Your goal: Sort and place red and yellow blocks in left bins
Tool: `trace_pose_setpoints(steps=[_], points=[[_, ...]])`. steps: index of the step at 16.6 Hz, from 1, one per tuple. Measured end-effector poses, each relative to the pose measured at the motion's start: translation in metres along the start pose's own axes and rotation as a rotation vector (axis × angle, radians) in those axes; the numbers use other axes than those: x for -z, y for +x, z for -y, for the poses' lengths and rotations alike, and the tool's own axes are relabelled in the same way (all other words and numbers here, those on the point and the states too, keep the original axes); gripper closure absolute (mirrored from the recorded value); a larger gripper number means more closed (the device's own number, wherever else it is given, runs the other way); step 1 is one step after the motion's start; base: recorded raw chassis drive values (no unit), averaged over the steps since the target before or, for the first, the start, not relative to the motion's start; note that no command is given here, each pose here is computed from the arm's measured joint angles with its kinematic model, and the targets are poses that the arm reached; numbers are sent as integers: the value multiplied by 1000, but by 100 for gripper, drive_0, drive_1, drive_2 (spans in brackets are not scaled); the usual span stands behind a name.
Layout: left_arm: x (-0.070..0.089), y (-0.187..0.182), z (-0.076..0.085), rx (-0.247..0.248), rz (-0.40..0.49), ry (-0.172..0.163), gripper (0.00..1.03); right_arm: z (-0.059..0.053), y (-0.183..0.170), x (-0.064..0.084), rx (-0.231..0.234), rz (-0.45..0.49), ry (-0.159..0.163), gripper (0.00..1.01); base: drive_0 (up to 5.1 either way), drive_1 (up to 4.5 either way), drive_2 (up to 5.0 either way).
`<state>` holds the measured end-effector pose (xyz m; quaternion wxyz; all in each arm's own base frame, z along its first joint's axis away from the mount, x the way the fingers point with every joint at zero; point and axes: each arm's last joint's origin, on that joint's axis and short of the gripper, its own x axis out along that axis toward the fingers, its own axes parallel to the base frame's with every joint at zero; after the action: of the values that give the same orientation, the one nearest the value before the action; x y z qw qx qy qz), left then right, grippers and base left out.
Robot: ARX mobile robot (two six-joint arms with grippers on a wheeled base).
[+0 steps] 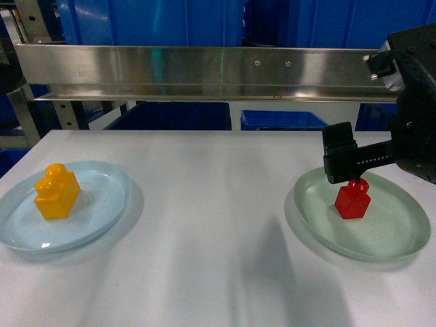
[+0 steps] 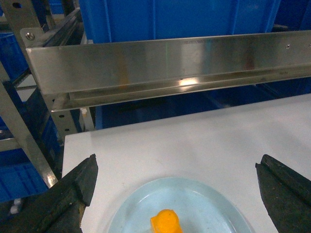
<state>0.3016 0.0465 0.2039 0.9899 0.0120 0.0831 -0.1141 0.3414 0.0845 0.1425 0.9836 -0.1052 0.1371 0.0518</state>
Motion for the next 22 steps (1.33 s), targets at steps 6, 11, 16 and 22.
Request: trace_pose_setpoints(steps=[6,11,16,22], points=[[0,0,0,0,0,0,5,-13,28,38,46,-137,-14,3,0,0,0],[0,0,0,0,0,0,5,-25,39,64,85,-213,27,3,0,0,0],[0,0,0,0,0,0,5,-21,43,68,167,-224,86,18,0,0,0],[0,0,0,0,0,0,5,-15,33,81,197,-237,165,72,0,0,0]])
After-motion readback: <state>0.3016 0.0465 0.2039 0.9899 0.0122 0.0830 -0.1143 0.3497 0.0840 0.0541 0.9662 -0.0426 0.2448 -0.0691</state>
